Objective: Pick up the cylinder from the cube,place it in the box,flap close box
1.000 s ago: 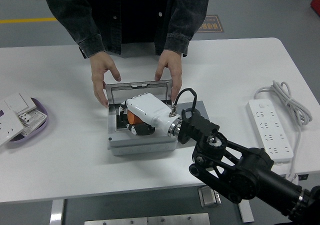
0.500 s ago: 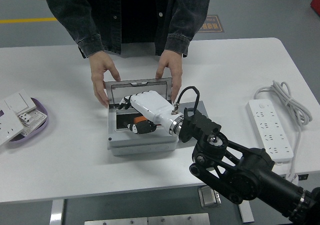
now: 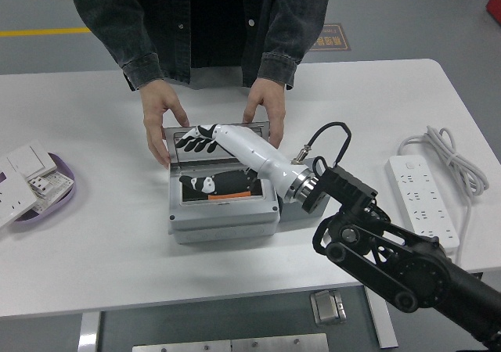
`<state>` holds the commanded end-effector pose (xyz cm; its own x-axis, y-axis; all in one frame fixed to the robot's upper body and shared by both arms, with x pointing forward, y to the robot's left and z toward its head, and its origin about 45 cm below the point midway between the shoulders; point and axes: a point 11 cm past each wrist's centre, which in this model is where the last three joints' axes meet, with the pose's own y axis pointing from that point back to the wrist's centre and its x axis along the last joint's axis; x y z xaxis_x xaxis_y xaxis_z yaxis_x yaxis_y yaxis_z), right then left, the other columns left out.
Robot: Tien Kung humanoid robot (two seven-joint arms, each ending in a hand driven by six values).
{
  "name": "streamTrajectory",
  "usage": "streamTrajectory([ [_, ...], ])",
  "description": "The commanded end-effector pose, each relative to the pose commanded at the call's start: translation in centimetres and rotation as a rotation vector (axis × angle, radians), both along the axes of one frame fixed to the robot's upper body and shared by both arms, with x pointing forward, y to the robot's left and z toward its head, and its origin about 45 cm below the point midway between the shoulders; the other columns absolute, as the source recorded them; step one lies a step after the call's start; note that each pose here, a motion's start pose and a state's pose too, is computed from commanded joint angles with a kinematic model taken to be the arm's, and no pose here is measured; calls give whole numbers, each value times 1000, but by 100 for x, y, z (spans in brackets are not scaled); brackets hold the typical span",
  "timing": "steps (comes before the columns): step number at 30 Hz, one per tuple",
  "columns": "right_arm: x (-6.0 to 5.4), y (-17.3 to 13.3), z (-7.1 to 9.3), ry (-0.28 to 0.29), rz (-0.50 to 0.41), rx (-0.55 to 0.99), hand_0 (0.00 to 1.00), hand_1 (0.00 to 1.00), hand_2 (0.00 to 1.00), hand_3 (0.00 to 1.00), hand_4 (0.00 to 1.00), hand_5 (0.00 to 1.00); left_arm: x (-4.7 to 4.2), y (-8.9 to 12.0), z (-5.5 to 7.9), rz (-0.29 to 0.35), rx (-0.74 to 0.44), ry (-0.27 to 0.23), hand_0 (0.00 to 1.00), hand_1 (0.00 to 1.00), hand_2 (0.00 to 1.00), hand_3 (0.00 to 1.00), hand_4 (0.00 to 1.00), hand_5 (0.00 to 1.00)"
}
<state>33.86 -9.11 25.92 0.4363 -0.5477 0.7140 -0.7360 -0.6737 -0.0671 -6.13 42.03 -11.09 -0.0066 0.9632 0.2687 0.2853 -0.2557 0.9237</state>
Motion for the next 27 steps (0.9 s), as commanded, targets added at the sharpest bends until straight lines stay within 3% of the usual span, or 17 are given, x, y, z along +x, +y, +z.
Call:
streamTrajectory([
  [1,58,-52,38,4,-14,10,457,616,669,688,807,369,6,9,2,-1,2,-1,620,624,596,666,711,242],
  [2,105,-93,59,9,-26,16,362,571,654,676,804,387,12,15,4,-2,3,-2,619,624,595,664,710,241],
  [7,401,-308,70,30,-87,3,362,571,654,676,804,387,34,19,3,-4,3,-8,619,624,595,664,710,241],
  [16,766,-541,-95,-8,-144,-169,379,583,636,674,773,376,63,0,-5,-9,-1,-11,619,624,595,664,709,237],
  [21,778,-528,-201,8,-142,-188,375,547,621,665,766,375,80,4,-5,-13,-1,-14,619,624,595,665,708,236],
  [27,643,-404,-284,18,-101,-191,375,525,615,661,764,377,85,1,-8,-15,-2,-17,619,624,594,663,707,235],
])
